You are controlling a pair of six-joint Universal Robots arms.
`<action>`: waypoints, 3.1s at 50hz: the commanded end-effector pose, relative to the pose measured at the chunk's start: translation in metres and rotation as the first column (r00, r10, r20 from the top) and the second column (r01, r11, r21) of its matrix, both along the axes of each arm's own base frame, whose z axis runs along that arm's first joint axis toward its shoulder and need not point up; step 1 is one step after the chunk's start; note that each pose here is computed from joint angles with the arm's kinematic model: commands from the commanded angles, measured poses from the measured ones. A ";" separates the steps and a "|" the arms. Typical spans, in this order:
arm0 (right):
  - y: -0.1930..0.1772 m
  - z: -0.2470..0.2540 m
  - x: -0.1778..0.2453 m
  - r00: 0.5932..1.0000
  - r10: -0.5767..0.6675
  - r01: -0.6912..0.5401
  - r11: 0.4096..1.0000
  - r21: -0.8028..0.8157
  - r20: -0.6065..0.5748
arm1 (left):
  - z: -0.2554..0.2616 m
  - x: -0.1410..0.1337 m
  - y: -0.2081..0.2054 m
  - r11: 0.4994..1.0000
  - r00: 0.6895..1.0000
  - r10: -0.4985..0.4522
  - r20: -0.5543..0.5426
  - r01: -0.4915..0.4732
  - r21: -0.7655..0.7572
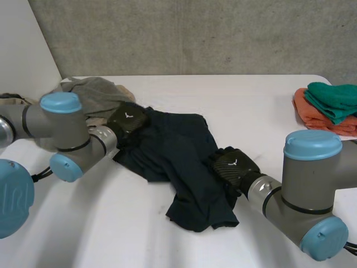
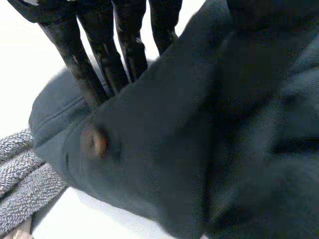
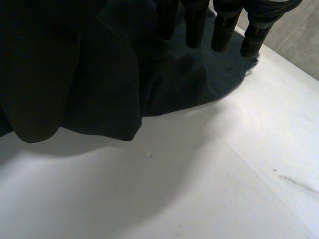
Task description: Fold the laundry.
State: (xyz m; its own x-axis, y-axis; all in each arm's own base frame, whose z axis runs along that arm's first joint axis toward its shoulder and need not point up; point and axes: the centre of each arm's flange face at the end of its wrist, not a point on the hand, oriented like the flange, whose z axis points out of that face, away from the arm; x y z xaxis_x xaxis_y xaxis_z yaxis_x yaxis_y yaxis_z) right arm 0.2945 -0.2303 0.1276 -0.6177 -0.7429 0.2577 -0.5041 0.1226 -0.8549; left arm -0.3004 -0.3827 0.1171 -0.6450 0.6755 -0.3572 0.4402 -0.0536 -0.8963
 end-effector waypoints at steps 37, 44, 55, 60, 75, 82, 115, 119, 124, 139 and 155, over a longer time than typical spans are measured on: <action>-0.098 0.099 -0.119 0.892 -0.423 0.450 0.860 -0.241 0.160 | 0.197 -0.089 0.086 0.846 0.907 -0.280 -0.315 0.078 -0.528; -0.095 0.086 -0.124 0.908 -0.392 0.415 0.887 -0.201 0.145 | 0.177 -0.081 0.084 0.874 0.926 -0.243 -0.288 0.080 -0.480; -0.092 0.082 -0.121 0.912 -0.381 0.404 0.897 -0.180 0.152 | 0.242 -0.028 0.035 0.785 0.928 -0.184 -0.325 -0.060 -0.616; -0.090 0.080 -0.121 0.912 -0.382 0.405 0.896 -0.179 0.150 | 0.251 -0.053 0.042 0.778 0.874 -0.313 -0.372 0.011 -0.628; -0.090 0.074 -0.125 0.906 -0.396 0.419 0.889 -0.186 0.150 | 0.119 -0.141 0.153 0.804 0.707 -0.594 -0.383 0.541 -0.248; -0.098 0.079 -0.130 0.905 -0.395 0.422 0.880 -0.219 0.159 | 0.101 -0.137 0.207 0.758 0.691 -0.639 -0.338 0.642 -0.118; -0.062 0.064 -0.149 0.949 -0.261 0.257 0.965 -0.043 -0.178 | 0.063 -0.066 0.230 0.990 0.971 -0.130 -0.202 0.137 0.023; -0.071 0.082 -0.166 0.930 -0.343 0.323 0.934 -0.154 -0.129 | 0.055 -0.080 0.223 0.984 0.957 -0.174 -0.232 0.175 -0.013; -0.077 0.108 -0.194 0.896 -0.440 0.417 0.880 -0.226 -0.062 | 0.045 -0.093 0.219 0.977 0.949 -0.212 -0.235 0.214 -0.015; -0.082 0.073 -0.182 0.961 -0.276 0.275 0.959 -0.071 -0.006 | 0.024 -0.109 0.218 0.972 0.962 -0.229 -0.151 0.234 0.012; -0.110 0.048 -0.118 0.993 -0.109 0.101 0.983 -0.155 -0.045 | 0.080 -0.077 0.195 0.995 0.980 -0.087 -0.178 0.078 -0.056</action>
State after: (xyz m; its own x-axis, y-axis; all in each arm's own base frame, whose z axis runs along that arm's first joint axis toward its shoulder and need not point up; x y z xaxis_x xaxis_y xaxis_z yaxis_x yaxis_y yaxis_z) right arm 0.1737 -0.3210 0.1654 -0.6691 -0.6663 0.3292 -0.5165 0.0984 -0.8506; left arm -0.3970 -0.1657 0.1644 -0.5444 0.7979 -0.2589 0.2773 -0.1201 -0.9532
